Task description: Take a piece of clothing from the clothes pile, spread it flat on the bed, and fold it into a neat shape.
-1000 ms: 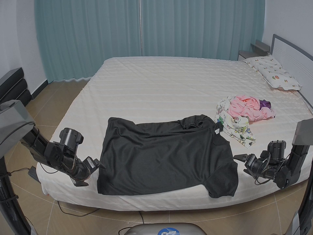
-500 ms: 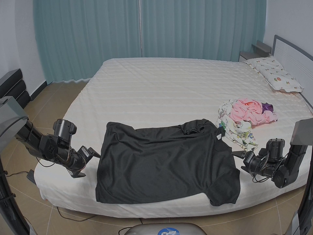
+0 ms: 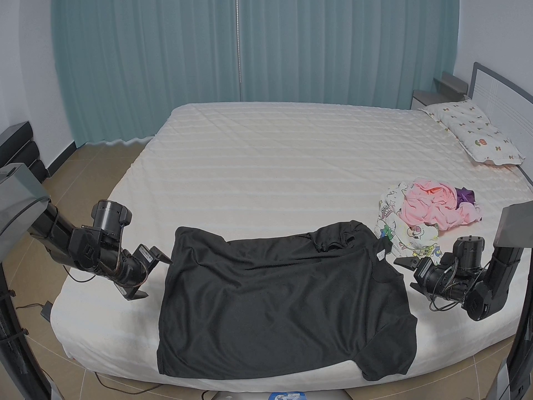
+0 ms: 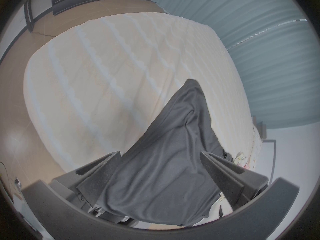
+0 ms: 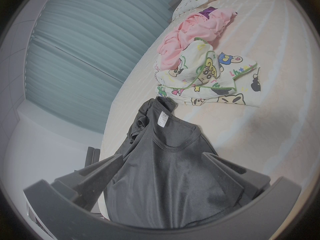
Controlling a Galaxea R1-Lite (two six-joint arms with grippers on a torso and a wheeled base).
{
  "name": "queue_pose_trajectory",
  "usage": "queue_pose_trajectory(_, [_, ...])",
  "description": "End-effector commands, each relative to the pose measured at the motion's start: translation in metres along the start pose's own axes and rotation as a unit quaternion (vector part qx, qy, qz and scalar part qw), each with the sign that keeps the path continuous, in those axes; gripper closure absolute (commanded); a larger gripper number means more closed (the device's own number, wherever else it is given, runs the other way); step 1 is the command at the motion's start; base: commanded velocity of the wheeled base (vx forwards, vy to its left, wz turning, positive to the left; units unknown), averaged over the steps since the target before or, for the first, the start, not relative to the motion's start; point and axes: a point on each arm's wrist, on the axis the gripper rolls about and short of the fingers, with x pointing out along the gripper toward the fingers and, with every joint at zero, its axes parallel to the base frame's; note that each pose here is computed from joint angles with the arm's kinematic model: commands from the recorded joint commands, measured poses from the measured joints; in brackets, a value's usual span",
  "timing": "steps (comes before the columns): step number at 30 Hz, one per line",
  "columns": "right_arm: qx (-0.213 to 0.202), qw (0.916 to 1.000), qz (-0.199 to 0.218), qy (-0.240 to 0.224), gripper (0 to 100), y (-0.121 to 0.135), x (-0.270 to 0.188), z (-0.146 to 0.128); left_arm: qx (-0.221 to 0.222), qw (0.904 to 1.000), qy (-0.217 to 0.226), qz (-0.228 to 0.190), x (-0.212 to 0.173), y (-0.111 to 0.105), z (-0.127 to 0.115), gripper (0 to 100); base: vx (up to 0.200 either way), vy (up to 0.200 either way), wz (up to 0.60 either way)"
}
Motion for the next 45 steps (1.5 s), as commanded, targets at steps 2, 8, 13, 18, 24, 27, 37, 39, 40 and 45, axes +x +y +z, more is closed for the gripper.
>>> queue_pose_trajectory(2, [-0.003,1.0000,0.002,0.008,0,0.002,0.000,-0.005,-0.021,0.9996,-0.013,-0.011,0.010,-0.012,0.009,0,0.000,0.000,0.00])
queue_pose_trajectory(8, [-0.004,0.9999,0.001,0.013,0,0.003,0.000,-0.008,-0.020,0.9988,-0.040,-0.019,0.042,-0.030,0.029,0,0.000,0.000,0.00])
queue_pose_trajectory(13, [-0.005,0.9999,0.000,0.013,0,0.002,0.000,-0.008,-0.012,0.9969,-0.066,-0.042,0.071,-0.053,0.048,0,0.000,0.000,0.00])
queue_pose_trajectory(18, [-0.006,0.9998,-0.001,0.019,0,0.002,0.002,-0.011,-0.005,0.9947,-0.076,-0.069,0.101,-0.072,0.058,0,0.000,0.000,0.00])
queue_pose_trajectory(24, [-0.010,0.9998,-0.004,0.017,0,0.003,0.004,-0.013,-0.002,0.9929,-0.101,-0.063,0.118,-0.074,0.060,0,0.000,0.000,0.00])
queue_pose_trajectory(27, [-0.017,0.9998,-0.006,-0.003,0,0.007,0.005,-0.014,-0.004,0.9929,-0.104,-0.058,0.121,-0.073,0.060,0,0.000,0.000,0.00])
queue_pose_trajectory(37, [-0.041,0.9960,0.023,-0.077,0,0.035,0.032,0.009,-0.007,0.9936,-0.100,-0.052,0.120,-0.071,0.058,0,0.000,0.000,0.00])
queue_pose_trajectory(39, [-0.042,0.9963,0.025,-0.071,0,0.045,0.040,0.014,-0.007,0.9938,-0.099,-0.052,0.120,-0.070,0.058,0,0.000,0.000,0.00])
queue_pose_trajectory(40, [-0.044,0.9972,0.024,-0.055,0,0.057,0.052,0.014,-0.010,0.9943,-0.095,-0.047,0.121,-0.068,0.056,0,0.000,0.000,0.00])
queue_pose_trajectory(45, [-0.049,0.9977,0.011,-0.045,0,0.086,0.094,-0.003,-0.023,0.9946,-0.086,-0.054,0.112,-0.067,0.054,0,0.000,0.000,0.00])
